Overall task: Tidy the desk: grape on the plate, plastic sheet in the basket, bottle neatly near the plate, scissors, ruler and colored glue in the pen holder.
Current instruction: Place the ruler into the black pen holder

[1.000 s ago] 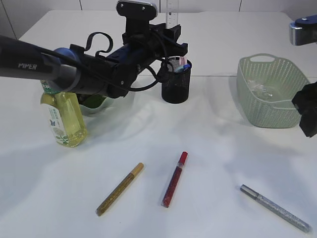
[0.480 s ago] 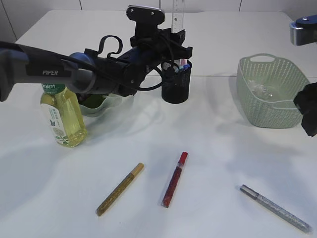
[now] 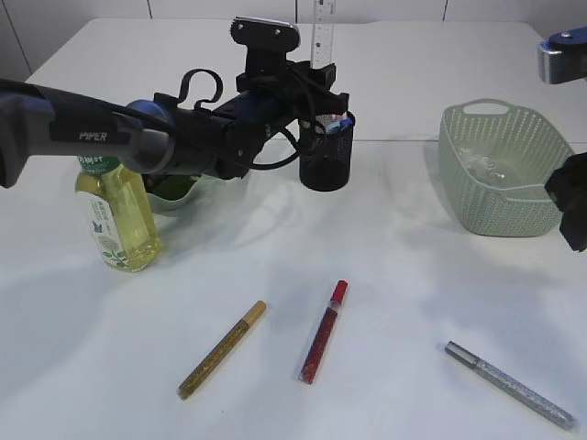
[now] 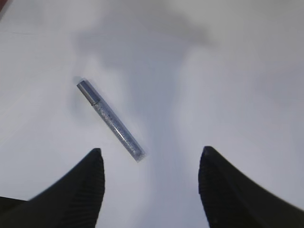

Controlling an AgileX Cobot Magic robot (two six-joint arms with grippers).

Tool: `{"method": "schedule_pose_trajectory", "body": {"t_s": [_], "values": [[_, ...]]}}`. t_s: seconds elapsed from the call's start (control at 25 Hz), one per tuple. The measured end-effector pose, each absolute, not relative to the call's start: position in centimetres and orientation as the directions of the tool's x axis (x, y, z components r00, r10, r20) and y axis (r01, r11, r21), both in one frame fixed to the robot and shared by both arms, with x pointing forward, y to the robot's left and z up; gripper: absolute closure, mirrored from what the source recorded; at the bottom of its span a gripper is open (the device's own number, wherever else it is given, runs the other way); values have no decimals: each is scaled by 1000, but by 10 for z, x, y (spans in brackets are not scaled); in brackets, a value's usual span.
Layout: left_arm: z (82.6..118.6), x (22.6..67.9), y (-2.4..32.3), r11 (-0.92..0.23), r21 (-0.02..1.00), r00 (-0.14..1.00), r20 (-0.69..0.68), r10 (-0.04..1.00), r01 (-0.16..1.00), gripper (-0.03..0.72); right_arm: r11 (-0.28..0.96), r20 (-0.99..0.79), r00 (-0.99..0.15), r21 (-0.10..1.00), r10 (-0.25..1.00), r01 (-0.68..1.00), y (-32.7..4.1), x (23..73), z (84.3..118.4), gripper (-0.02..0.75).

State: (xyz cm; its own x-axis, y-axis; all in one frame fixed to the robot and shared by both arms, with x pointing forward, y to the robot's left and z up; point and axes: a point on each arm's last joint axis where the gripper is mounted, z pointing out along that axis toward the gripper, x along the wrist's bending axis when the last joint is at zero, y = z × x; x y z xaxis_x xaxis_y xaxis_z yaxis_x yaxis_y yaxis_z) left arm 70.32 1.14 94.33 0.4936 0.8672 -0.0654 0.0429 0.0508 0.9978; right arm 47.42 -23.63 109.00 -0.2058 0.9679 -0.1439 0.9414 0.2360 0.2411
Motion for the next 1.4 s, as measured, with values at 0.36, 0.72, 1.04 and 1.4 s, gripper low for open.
{"method": "schedule_pose_trajectory", "body": {"t_s": [0.36, 0.72, 1.04, 1.4], "values": [[939, 703, 11, 35, 998, 497, -60, 866, 59, 410, 237, -146, -206, 241, 968, 941, -236, 474, 1090, 248], [939, 703, 10, -12, 999, 510, -10, 860, 39, 410, 237, -146, -206, 241, 968, 941, -236, 474, 1090, 248], [939, 703, 11, -19, 999, 510, -2, 860, 35, 410, 237, -146, -206, 241, 968, 941, -236, 474, 1090, 248], [939, 704, 12, -22, 999, 509, 1, 861, 34, 410, 237, -146, -206, 241, 968, 941, -236, 474, 1090, 248]]}}
